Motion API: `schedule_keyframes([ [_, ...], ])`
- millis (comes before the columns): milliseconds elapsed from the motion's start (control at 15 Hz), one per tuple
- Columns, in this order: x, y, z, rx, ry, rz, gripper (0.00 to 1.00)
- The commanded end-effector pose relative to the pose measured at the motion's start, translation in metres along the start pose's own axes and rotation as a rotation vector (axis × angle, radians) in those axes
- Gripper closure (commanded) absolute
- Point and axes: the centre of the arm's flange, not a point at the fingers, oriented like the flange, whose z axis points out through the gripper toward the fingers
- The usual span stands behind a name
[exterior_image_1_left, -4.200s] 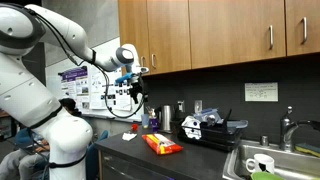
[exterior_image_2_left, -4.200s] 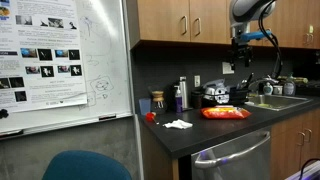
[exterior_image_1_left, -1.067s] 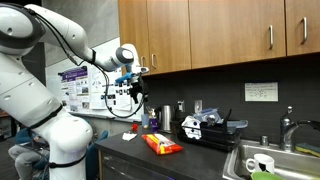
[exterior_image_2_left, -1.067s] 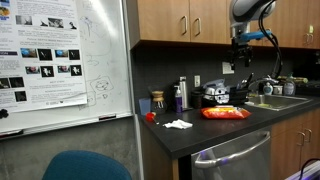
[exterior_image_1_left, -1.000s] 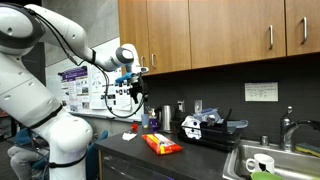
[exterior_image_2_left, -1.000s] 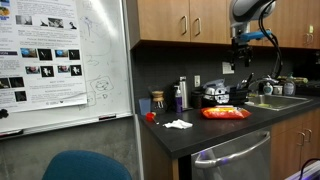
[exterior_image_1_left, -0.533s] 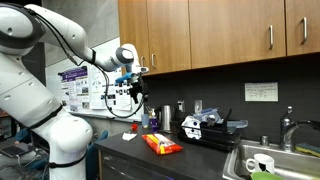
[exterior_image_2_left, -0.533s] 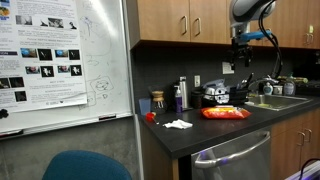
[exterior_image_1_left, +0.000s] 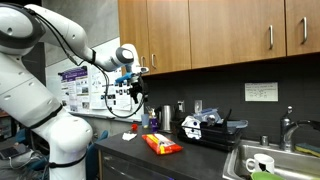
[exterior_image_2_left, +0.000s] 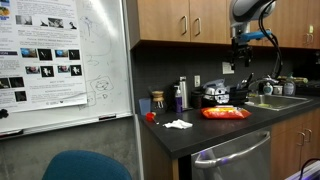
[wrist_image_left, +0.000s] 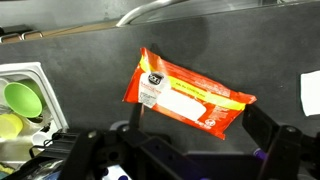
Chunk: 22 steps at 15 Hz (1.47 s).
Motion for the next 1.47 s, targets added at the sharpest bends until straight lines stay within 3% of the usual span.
schedule_keyframes([
  [0,0.000,0.000,0.000,0.000,0.000,0.000,0.00],
  [1200,0.000,0.000,0.000,0.000,0.000,0.000,0.00],
  [1400,-0.004,-0.012,0.007,-0.003,-0.003,-0.108,0.00],
])
